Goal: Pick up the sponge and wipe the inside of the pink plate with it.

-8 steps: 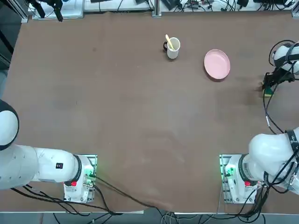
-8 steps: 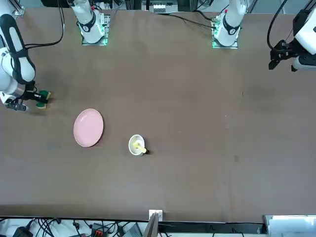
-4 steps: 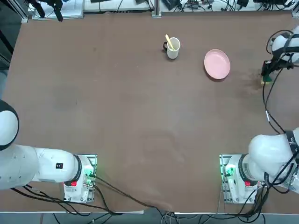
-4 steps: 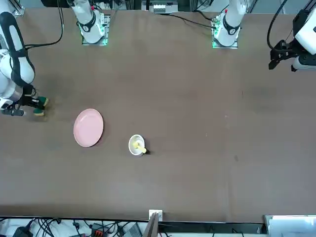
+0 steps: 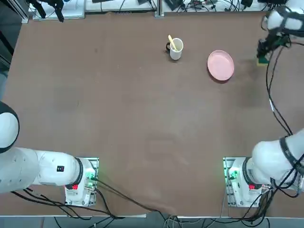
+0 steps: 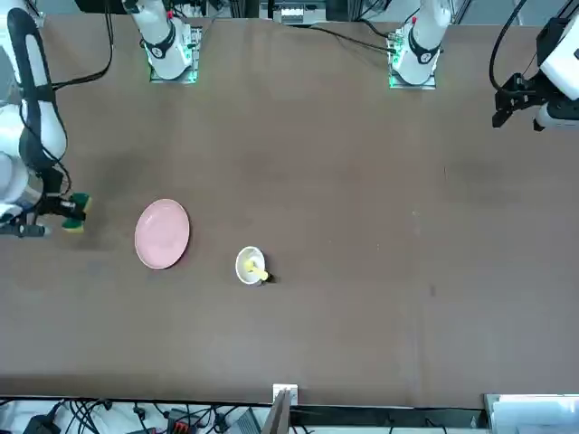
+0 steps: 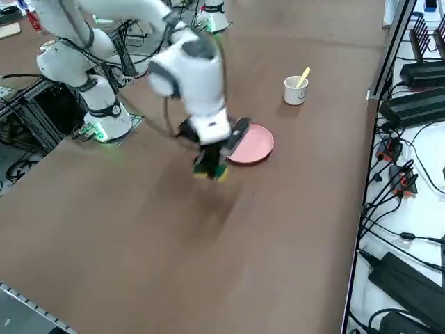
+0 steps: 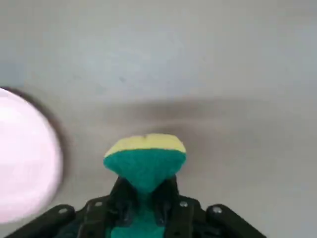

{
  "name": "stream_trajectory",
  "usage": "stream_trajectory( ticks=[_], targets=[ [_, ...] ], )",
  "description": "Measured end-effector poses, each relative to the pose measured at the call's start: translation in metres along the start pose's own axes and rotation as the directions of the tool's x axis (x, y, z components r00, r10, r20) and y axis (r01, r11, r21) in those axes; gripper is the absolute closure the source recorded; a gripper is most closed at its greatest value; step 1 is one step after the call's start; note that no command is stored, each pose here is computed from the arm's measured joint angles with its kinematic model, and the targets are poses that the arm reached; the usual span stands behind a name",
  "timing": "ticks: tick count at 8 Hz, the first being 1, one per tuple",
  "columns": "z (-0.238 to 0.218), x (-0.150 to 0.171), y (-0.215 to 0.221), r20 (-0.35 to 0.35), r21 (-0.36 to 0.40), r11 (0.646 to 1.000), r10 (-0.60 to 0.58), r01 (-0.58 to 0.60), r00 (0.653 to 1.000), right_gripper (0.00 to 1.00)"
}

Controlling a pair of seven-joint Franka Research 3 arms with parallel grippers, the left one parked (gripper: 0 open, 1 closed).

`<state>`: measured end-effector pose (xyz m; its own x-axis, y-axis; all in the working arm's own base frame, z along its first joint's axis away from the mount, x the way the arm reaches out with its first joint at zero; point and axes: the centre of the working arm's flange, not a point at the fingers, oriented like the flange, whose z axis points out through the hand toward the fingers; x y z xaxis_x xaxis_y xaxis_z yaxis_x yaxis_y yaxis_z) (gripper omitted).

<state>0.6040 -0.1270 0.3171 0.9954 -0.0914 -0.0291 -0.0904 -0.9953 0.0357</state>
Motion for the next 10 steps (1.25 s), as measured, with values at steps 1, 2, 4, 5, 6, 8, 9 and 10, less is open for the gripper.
stream_trajectory(
  ticks=[1, 2, 4, 5, 6, 8, 9, 10],
  targets=[
    [-0.002, 0.007, -0.047, -0.005, 0.025, 0.999, 0.034, -0.034, 0.999, 0.76],
    [0.001, 0.011, -0.091, 0.002, 0.053, 0.996, 0.065, -0.065, 0.998, 0.76],
    [0.015, 0.015, -0.159, 0.026, 0.073, 0.99, 0.123, -0.125, 0.992, 0.76],
    [0.026, 0.016, -0.183, 0.036, 0.071, 0.986, 0.149, -0.152, 0.988, 0.76],
    [0.041, 0.016, -0.197, 0.046, 0.07, 0.984, 0.161, -0.164, 0.986, 0.76],
    [0.073, 0.014, -0.204, 0.082, 0.06, 0.984, 0.16, -0.165, 0.984, 0.76],
    [0.085, 0.013, -0.202, 0.098, 0.053, 0.984, 0.162, -0.168, 0.982, 0.76],
    [0.092, 0.011, -0.202, 0.112, 0.049, 0.985, 0.162, -0.168, 0.98, 0.76]
  ],
)
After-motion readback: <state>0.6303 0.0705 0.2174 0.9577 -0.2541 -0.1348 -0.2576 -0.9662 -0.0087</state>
